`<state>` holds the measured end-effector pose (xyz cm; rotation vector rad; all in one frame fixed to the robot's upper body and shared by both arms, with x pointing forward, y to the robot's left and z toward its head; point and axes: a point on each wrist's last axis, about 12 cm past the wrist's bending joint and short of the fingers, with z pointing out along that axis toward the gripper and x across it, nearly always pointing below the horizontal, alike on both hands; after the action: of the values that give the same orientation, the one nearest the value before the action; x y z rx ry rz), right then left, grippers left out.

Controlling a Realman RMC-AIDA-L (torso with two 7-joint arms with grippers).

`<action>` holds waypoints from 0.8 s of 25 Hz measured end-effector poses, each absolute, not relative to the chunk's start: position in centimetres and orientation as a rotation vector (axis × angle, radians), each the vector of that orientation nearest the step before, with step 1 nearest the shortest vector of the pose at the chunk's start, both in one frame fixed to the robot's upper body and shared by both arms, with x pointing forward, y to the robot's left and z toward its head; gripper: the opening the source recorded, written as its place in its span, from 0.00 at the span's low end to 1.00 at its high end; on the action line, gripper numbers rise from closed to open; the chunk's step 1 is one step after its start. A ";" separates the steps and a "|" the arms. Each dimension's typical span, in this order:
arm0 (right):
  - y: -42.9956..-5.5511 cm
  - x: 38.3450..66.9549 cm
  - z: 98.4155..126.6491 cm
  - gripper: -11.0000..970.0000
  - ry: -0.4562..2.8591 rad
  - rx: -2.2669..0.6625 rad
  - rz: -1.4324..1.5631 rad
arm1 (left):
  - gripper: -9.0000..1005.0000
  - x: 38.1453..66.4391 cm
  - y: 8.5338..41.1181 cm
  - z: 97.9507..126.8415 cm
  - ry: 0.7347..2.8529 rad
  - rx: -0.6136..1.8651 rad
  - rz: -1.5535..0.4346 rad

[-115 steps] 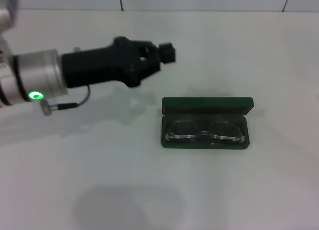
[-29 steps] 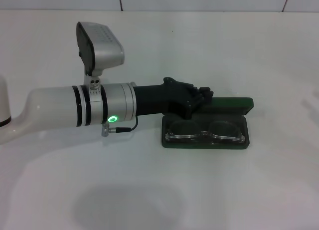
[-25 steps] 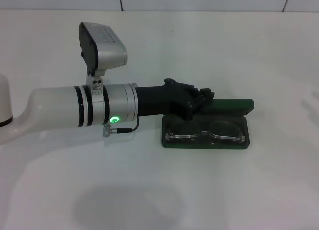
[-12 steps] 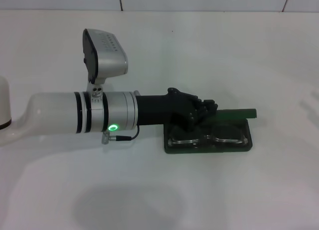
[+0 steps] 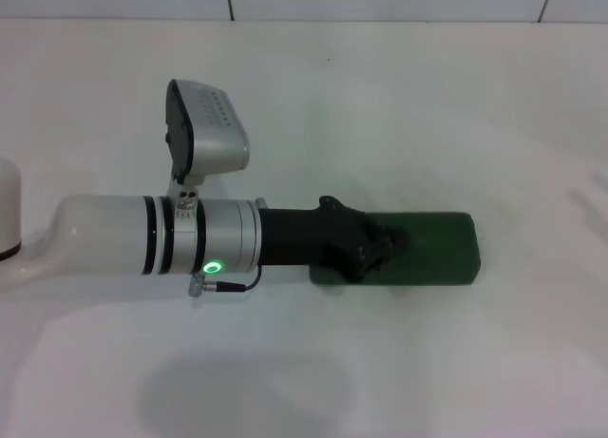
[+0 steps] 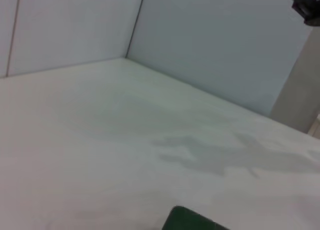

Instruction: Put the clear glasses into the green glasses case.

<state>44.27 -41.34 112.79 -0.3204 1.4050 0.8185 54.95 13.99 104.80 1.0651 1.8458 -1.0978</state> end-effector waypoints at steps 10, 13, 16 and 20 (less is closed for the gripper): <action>-41.3 44.4 112.7 0.41 1.421 -0.329 0.820 | 0.14 53.8 13.9 105.6 1.747 1.128 -1.200; -40.8 44.9 112.5 0.42 1.474 -0.374 0.845 | 0.14 53.2 14.5 106.8 1.649 1.176 -1.262; -39.5 45.8 111.9 0.43 1.537 -0.483 0.884 | 0.15 52.2 15.9 107.9 1.513 1.256 -1.290; -36.4 47.5 110.9 0.44 1.617 -0.670 0.958 | 0.19 51.9 18.9 109.3 1.400 1.227 -1.239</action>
<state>47.53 -36.41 110.91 -0.6702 1.6174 0.9581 51.85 18.93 109.31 1.2274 1.3995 -1.2390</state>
